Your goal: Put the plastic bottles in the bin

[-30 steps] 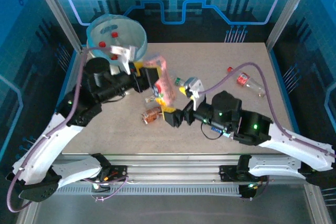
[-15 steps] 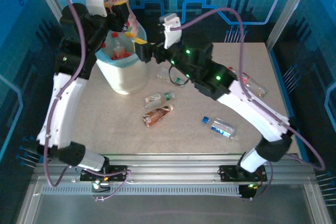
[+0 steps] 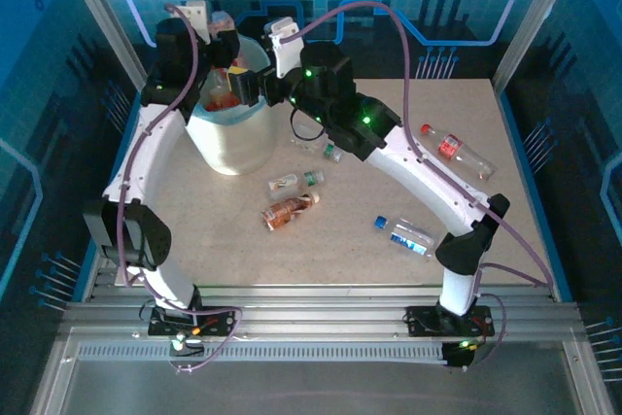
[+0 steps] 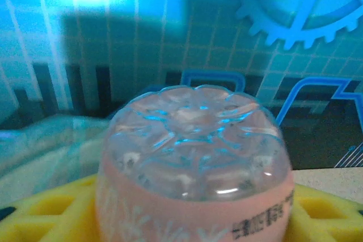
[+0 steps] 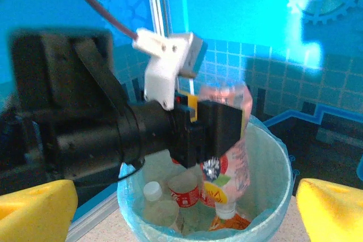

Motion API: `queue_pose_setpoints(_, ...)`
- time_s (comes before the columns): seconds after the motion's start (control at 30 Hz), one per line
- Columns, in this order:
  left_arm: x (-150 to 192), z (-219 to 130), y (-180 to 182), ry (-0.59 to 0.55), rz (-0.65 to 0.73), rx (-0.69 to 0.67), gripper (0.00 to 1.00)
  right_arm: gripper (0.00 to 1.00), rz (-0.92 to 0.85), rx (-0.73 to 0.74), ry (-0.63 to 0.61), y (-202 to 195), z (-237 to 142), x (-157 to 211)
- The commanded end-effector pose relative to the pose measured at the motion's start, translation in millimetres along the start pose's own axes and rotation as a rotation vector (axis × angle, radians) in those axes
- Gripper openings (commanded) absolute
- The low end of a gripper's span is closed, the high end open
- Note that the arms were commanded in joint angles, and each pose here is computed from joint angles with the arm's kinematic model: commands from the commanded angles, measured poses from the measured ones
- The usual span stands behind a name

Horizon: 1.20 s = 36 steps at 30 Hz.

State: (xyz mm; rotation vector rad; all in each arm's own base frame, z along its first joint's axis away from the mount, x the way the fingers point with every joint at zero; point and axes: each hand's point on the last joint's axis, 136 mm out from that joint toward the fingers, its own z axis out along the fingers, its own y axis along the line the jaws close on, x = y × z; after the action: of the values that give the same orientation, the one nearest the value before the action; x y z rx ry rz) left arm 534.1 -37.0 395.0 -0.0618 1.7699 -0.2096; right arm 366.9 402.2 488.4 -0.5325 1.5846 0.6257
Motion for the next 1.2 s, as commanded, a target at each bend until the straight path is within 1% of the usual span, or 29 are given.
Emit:
queue_pose_setpoints(0.0,-14,-2,5,-0.082,-0.056,0.036,0.72,1.00,-0.005,-0.019,0.001,0,3,-3)
queue_pose_setpoints(0.07,-9,-1,8,-0.070,-0.063,0.030,0.80,1.00,-0.006,-0.024,0.006,1,4,-1)
queue_pose_setpoints(0.17,-8,-1,8,-0.069,-0.066,0.031,0.83,1.00,-0.003,-0.032,0.008,3,5,0)
queue_pose_setpoints(0.5,-14,-7,2,-0.063,-0.063,0.061,0.83,1.00,0.010,-0.026,0.024,2,5,2)
queue_pose_setpoints(0.6,-24,-15,-3,-0.075,-0.069,0.077,0.82,1.00,0.014,-0.021,0.037,1,2,3)
queue_pose_setpoints(0.73,-52,-37,-16,-0.111,-0.072,0.125,0.82,1.00,0.003,0.002,0.068,-5,-7,4)
queue_pose_setpoints(0.8,-66,-51,-24,-0.130,-0.072,0.146,0.82,1.00,-0.011,0.015,0.102,-10,-13,9)
queue_pose_setpoints(0.97,-86,-89,-47,-0.159,-0.014,0.166,0.82,1.00,-0.057,0.096,0.291,-41,-35,47)
queue_pose_setpoints(1.07,-86,-110,-69,-0.151,0.006,0.206,0.81,1.00,-0.110,0.119,0.402,-59,-56,74)
queue_pose_setpoints(1.17,-74,-127,-103,-0.125,0.080,0.270,0.81,1.00,-0.155,0.193,0.496,-87,-81,103)
